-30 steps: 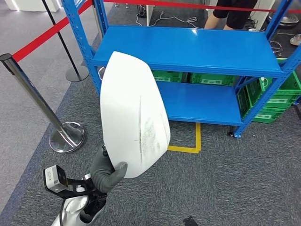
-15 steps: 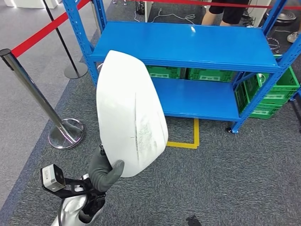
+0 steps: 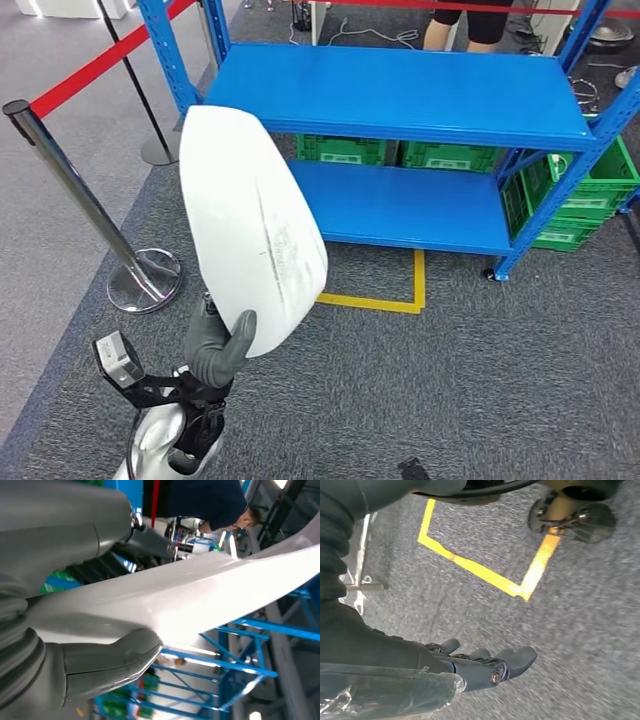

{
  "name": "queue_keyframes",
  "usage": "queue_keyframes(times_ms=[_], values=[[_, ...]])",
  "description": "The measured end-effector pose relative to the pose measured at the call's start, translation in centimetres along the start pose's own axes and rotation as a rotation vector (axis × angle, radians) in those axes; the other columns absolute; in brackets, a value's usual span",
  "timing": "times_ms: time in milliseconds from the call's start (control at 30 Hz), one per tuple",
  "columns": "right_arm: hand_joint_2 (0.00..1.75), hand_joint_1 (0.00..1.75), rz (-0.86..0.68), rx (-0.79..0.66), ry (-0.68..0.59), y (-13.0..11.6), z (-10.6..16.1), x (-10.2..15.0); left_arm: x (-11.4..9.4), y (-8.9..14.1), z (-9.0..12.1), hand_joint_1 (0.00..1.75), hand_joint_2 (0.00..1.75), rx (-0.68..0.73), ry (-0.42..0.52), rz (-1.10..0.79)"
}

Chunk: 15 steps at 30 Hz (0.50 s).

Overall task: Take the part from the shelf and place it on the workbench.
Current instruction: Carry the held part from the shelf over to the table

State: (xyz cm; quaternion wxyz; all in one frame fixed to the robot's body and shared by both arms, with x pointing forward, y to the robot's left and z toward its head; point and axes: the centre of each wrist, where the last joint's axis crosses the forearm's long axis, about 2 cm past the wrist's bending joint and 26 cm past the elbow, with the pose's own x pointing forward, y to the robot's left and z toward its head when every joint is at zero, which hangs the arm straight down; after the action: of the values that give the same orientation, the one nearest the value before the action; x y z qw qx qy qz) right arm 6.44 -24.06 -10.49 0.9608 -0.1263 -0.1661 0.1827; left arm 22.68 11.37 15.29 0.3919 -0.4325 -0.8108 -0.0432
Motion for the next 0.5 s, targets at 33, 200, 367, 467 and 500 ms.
queue_keyframes(times_ms=[33,200,367,467,500], values=[[1.75,0.00,0.003,0.005,0.001,0.06,0.03,-0.14,-0.01,0.03,0.02,1.64,1.75,-0.006,-0.002,-0.019],[1.75,0.00,-0.001,-0.009,0.035,0.00,0.02,-0.09,0.01,0.21,-0.06,1.64,1.75,-0.026,-0.046,-0.100],[1.75,0.00,-0.024,-0.031,0.069,-0.09,0.01,-0.18,0.03,0.21,-0.07,1.64,1.75,-0.017,-0.055,-0.107],[1.75,0.00,-0.030,-0.031,0.068,-0.16,-0.04,0.01,0.08,0.12,-0.18,1.64,1.75,-0.015,-0.061,-0.100],[1.75,0.00,-0.032,-0.031,0.068,-0.16,-0.04,0.00,0.08,0.10,-0.20,1.64,1.75,-0.015,-0.062,-0.098]])
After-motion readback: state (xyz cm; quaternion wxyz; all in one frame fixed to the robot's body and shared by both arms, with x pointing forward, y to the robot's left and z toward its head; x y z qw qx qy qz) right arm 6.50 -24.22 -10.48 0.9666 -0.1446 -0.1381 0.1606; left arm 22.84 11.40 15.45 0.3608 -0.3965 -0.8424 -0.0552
